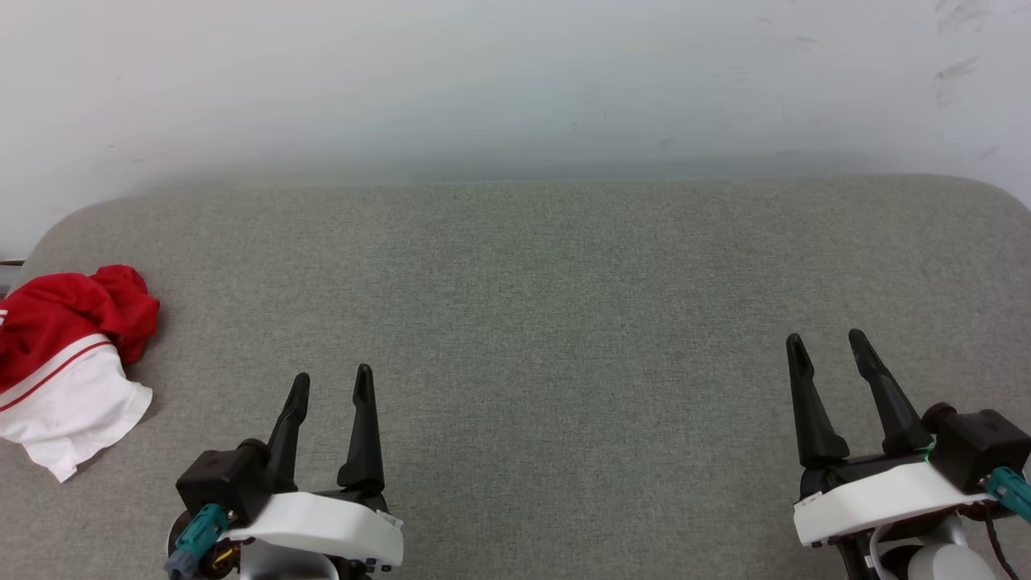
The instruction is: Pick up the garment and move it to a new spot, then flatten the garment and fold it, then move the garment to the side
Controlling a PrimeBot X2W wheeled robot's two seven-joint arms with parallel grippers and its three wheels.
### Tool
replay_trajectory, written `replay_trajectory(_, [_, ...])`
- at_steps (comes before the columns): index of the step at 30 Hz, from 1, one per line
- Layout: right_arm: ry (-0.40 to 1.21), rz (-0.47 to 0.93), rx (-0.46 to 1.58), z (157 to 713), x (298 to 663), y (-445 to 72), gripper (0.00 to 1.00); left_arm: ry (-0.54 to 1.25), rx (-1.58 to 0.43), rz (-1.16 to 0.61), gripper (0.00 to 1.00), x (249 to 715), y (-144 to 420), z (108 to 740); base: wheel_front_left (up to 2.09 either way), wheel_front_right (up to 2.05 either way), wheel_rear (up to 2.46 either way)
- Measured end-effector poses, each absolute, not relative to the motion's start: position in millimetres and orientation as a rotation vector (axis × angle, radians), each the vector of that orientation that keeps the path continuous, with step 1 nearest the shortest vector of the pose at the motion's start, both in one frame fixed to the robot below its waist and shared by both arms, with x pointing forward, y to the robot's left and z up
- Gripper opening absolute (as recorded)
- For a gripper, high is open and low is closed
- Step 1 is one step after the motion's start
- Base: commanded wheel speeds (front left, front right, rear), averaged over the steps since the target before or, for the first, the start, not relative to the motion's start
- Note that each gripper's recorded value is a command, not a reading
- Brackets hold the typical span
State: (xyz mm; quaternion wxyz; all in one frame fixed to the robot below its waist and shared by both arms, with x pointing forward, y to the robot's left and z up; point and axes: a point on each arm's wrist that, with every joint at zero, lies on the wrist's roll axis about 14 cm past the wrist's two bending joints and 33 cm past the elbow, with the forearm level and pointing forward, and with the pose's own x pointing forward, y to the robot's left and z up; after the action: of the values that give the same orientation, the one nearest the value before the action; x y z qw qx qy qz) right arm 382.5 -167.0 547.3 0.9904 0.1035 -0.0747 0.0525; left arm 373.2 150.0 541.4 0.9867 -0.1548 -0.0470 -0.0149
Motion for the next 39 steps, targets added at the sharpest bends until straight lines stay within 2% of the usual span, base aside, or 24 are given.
replay_trajectory(18, [-0.19, 0.144, 0.017, 554, 382, -155, 1.0, -0.14, -0.1, -0.052, 1.0, 368, 133, 544, 0.0, 0.0, 0.0])
replay_trajectory(30, [-0.17, 0.117, 0.071, 542, 379, -164, 1.0, -0.135, -0.23, -0.066, 1.0, 366, 139, 537, 0.0, 0.0, 0.0])
replay_trajectory(39, [-0.154, 0.115, 0.046, 534, 377, -165, 1.0, -0.118, -0.176, -0.124, 1.0, 364, 137, 524, 0.0, 0.0, 0.0])
